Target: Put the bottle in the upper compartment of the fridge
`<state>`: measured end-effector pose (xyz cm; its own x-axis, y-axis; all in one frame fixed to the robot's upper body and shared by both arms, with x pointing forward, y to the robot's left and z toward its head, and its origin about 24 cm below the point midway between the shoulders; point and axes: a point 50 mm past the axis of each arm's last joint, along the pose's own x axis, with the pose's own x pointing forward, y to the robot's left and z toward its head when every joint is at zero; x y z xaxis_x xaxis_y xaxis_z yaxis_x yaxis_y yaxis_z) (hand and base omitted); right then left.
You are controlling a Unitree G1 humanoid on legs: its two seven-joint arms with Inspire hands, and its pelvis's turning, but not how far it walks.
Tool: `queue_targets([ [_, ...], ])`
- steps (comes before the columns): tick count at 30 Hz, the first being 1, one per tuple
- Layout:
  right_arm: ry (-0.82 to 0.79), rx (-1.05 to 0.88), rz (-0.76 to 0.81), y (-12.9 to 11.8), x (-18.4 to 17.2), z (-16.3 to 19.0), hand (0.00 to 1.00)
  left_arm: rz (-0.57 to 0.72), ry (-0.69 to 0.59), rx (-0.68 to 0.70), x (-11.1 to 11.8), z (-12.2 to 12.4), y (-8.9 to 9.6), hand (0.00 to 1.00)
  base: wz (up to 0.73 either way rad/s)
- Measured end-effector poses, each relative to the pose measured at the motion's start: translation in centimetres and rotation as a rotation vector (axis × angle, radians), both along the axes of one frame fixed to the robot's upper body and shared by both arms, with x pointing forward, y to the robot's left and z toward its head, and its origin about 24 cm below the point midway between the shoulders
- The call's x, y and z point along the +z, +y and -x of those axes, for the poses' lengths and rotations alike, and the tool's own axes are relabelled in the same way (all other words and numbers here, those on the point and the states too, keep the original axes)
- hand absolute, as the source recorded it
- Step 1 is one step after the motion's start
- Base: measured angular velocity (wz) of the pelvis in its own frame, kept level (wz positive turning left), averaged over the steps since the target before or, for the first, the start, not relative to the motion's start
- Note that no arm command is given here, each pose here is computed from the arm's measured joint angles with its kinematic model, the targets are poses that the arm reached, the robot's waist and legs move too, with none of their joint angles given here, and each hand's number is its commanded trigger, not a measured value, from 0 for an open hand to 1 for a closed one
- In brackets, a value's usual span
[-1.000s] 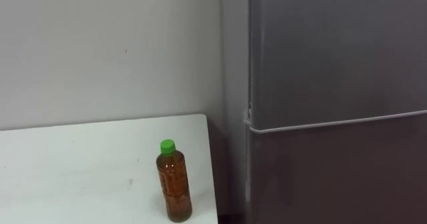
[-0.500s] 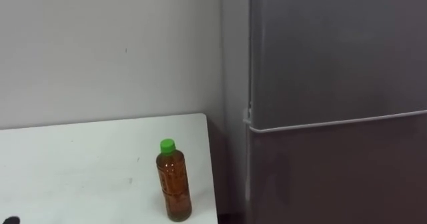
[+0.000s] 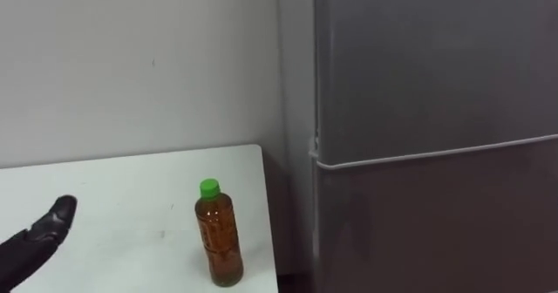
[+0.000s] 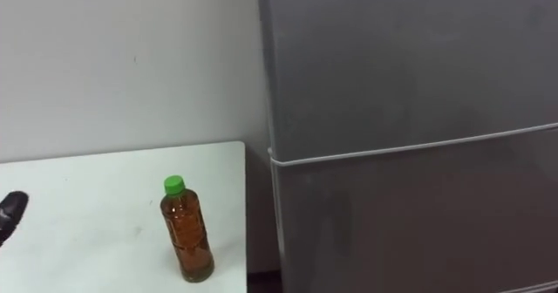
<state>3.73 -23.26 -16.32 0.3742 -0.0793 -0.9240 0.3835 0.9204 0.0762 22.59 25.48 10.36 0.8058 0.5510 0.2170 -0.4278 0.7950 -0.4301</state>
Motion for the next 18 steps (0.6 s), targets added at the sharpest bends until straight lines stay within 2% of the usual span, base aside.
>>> queue_targets([
  [6, 0.000, 0.009, -0.003, 0.2, -0.1, -0.6, 0.00, -0.039, -0.057, -0.142, 1.2, -1.5, -2.1, 0.00, -0.01],
  [11, -0.002, 0.015, -0.015, 0.5, -0.2, -1.0, 0.00, -0.090, -0.108, -0.285, 2.5, -2.6, -4.5, 0.00, 0.00],
  [18, -0.005, 0.017, -0.020, 0.5, -0.2, -1.1, 0.00, -0.129, -0.167, -0.395, 4.2, -3.3, -6.0, 0.00, 0.00],
])
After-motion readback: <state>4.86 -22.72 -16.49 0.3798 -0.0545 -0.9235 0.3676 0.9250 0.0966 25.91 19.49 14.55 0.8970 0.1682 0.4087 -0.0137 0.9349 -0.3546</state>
